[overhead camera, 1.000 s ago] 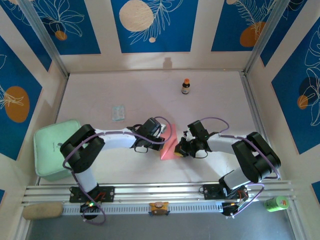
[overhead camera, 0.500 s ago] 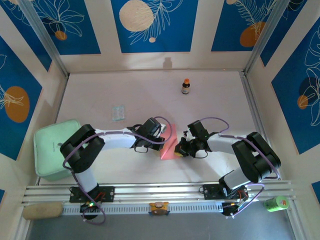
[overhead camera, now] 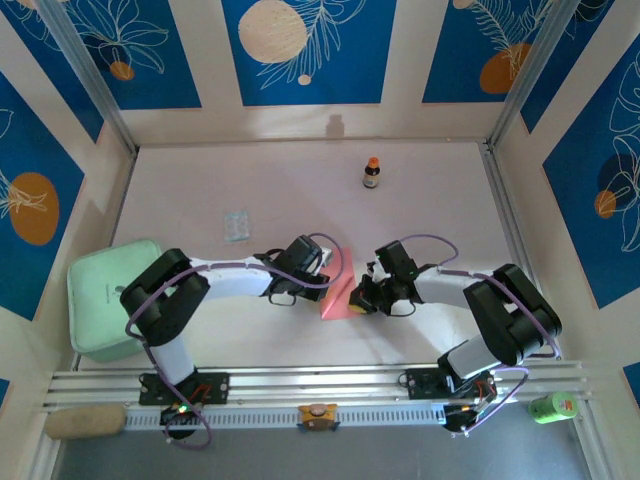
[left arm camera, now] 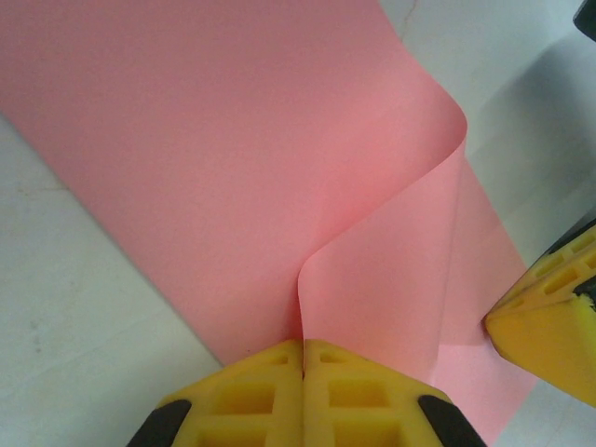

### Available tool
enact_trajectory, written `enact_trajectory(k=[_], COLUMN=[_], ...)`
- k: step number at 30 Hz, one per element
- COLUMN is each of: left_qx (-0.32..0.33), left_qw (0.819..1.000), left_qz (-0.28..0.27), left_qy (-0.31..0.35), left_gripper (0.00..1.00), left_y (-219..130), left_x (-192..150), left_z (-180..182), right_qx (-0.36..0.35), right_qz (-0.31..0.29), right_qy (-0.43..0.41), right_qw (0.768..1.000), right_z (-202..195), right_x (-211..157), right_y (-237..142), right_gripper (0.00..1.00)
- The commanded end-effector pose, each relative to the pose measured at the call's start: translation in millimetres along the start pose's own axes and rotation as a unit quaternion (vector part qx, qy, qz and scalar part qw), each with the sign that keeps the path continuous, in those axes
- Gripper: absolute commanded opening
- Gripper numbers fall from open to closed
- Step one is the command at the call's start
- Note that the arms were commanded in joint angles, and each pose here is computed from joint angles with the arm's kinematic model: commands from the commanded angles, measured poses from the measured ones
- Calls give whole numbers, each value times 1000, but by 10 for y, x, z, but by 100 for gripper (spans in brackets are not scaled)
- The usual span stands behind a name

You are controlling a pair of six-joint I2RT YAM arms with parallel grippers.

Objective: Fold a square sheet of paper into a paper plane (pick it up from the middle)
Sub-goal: Fold the triangle a second time at the center of the table.

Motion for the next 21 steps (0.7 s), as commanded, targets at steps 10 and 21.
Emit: enact_trajectory(k=[10, 21], left_qx=[9, 5], left_qw=[1000, 1000], left_qz=[15, 17], left_qy=[-16, -19], left_gripper=[0, 0], left_y=[76, 103], left_x=[-79, -84], left_z=[112, 111], right_qx=[44, 99], right_qz=[-38, -33], right_qy=[-43, -75], right_qw=[997, 992], right_z=[238, 520], right_x=[82, 230], right_y=[-158, -108], right_gripper=[0, 0])
Point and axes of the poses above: each hand's point on the last joint's axis, 136 mm out from that joint toward the fingers, its own y axis out along the fingers, its own z axis along the line the jaws close on, x = y × z, the point moved 8 cm from there along -y, back along the fingers, and after that the axes turned 2 degrees about -y, right-handed, at the moved point
